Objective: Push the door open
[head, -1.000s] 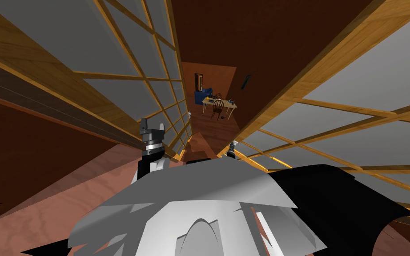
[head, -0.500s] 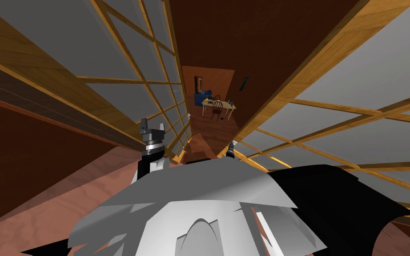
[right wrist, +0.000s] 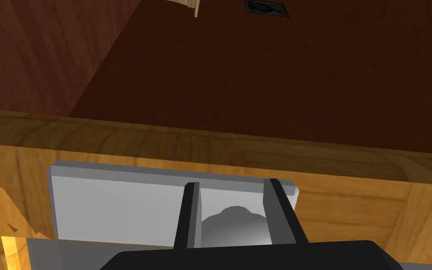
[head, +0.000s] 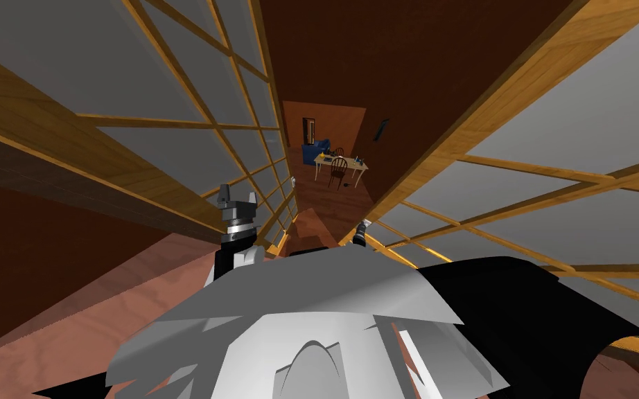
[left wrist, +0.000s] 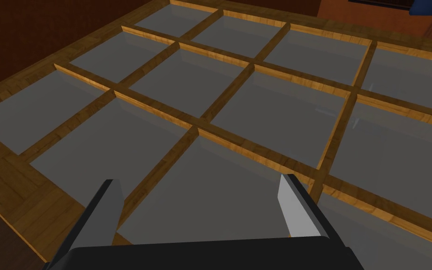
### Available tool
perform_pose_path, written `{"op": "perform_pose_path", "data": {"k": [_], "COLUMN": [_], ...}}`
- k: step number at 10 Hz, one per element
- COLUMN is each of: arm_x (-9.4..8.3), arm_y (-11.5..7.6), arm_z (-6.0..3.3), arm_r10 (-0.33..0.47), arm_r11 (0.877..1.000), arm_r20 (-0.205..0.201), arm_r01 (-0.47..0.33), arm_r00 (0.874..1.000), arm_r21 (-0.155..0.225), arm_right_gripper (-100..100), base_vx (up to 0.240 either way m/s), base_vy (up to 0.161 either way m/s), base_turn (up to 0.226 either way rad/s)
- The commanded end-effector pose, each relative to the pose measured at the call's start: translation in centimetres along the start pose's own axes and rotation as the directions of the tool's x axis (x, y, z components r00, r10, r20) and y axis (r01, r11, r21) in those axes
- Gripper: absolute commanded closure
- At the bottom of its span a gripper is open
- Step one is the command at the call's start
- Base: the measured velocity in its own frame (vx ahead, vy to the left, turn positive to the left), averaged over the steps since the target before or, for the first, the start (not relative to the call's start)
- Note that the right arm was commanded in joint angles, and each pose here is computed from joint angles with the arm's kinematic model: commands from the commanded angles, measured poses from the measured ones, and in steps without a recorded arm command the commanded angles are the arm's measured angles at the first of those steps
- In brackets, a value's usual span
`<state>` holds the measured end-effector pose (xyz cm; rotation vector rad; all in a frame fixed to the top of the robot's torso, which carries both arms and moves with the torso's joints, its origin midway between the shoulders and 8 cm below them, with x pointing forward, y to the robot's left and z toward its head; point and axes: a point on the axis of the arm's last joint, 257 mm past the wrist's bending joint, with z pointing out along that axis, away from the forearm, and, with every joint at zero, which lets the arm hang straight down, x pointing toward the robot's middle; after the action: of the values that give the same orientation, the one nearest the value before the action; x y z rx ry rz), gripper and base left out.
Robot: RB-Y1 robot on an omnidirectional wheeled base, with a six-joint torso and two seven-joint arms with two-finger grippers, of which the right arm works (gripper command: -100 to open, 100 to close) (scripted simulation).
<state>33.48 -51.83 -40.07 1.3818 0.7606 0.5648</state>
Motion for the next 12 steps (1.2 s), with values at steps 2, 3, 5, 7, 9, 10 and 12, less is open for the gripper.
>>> {"op": "perform_pose_path", "data": {"k": [2, 3, 5, 7, 9, 10, 12], "arm_x": [-2.1, -2.3, -2.7, -3.0, -3.5, -3.8, -4.1], "arm_y": [0.3, 0.3, 0.3, 0.3, 0.4, 0.4, 0.4], "arm_z": [0.14, 0.13, 0.09, 0.06, -0.01, -0.05, -0.10], "arm_r10": [0.074, 0.108, 0.176, 0.220, 0.298, 0.337, 0.385], "arm_r11": [0.997, 0.994, 0.984, 0.975, 0.955, 0.942, 0.923], "arm_r20": [0.046, 0.055, 0.076, 0.086, 0.106, 0.116, 0.125], "arm_r01": [-0.074, -0.107, -0.174, -0.219, -0.295, -0.333, -0.380], "arm_r00": [0.996, 0.993, 0.982, 0.972, 0.949, 0.934, 0.915], "arm_r21": [-0.014, -0.016, -0.023, -0.028, -0.041, -0.048, -0.058], "arm_right_gripper": [100, 100, 100, 100, 100, 100, 100], "base_vx": [0.069, 0.081, 0.065, 0.073, 0.108, 0.104, 0.058], "base_vy": [-0.050, -0.058, -0.036, -0.055, -0.068, -0.072, -0.044], "base_turn": [-0.006, 0.004, -0.013, -0.003, -0.018, -0.026, -0.014]}}
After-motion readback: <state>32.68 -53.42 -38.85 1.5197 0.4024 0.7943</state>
